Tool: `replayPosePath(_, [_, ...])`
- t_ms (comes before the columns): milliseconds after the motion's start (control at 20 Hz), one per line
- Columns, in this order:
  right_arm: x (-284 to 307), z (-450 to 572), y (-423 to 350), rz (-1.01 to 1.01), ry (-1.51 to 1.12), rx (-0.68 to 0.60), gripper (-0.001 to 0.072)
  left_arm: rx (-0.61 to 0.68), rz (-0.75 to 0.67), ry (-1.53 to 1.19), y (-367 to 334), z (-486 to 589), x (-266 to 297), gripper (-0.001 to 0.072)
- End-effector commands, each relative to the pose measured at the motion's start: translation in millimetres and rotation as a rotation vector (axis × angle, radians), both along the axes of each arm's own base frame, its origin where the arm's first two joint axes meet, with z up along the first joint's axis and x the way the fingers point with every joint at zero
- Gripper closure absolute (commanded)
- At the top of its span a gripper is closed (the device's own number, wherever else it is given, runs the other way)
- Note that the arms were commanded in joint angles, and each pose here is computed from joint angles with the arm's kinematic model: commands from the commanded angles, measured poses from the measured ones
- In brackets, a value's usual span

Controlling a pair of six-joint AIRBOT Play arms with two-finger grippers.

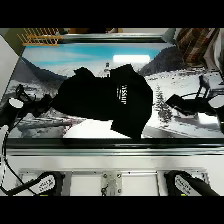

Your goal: Fold the clothes and pants, and hang the long-sleeved shirts on hangers.

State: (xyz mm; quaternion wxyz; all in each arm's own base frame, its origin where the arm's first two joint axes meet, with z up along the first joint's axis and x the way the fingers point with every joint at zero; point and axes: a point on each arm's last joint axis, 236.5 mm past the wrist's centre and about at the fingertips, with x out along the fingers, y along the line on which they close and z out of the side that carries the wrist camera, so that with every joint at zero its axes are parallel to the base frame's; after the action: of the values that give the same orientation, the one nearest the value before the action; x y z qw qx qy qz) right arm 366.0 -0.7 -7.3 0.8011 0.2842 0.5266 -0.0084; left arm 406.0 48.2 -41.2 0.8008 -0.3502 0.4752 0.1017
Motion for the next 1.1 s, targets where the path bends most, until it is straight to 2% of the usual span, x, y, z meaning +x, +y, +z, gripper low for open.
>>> replayPosePath(0, [-8.7,-79.6,10.0,-0.006,0.173,0.114,0.0066,0.014,-0.015,-0.009,0.1,5.3,-0.9,0.07])
replayPosePath(50, [-2.7,-90.8,23.6,0.006,0.174,0.159,0.0067,0.013,-0.015,-0.009,-0.1,5.3,-1.0,0.07])
replayPosePath(150, [8.5,-101.8,51.5,0.048,0.149,0.22,0.013,0.013,-0.015,-0.008,-0.2,5.2,-1.1,0.07])
replayPosePath(250, [16.8,-104.2,75.0,0.077,0.12,0.252,0.013,0.013,-0.015,-0.009,-0.1,5.3,-1.1,0.07])
replayPosePath(550, [27.4,-105.1,109.7,0.143,0.065,0.208,0.0133,0.015,-0.013,-0.012,0.5,5.6,-0.3,0.07])
replayPosePath(600, [27.2,-104.5,112.8,0.17,0.054,0.198,0.0228,0.015,-0.013,-0.012,0.5,5.6,-0.4,0.07])
replayPosePath(650, [26.8,-104.1,114.8,0.201,0.042,0.187,0.0437,0.015,-0.013,-0.012,0.7,5.6,-0.4,0.07])
replayPosePath(700, [26.8,-103.2,115.6,0.222,0.034,0.181,0.0509,0.015,-0.013,-0.012,0.7,5.6,-0.4,0.07])
replayPosePath(750, [27.8,-100.8,115.5,0.244,0.02,0.172,0.0534,0.015,-0.013,-0.012,0.7,5.6,-0.4,0.07])
replayPosePath(800, [29.3,-95.9,113.5,0.277,-0.001,0.148,0.0692,0.015,-0.012,-0.012,0.9,5.8,-0.4,0.07])
replayPosePath(900, [40.7,-69.6,106.1,0.319,-0.067,0.096,0.0699,0.024,-0.015,-0.04,2.5,18.6,5.4,0.07])
replayPosePath(1050, [68.4,33.2,89.6,0.405,-0.278,-0.03,0.07,0.09,-0.027,-0.245,8.5,112.1,31.3,0.07])
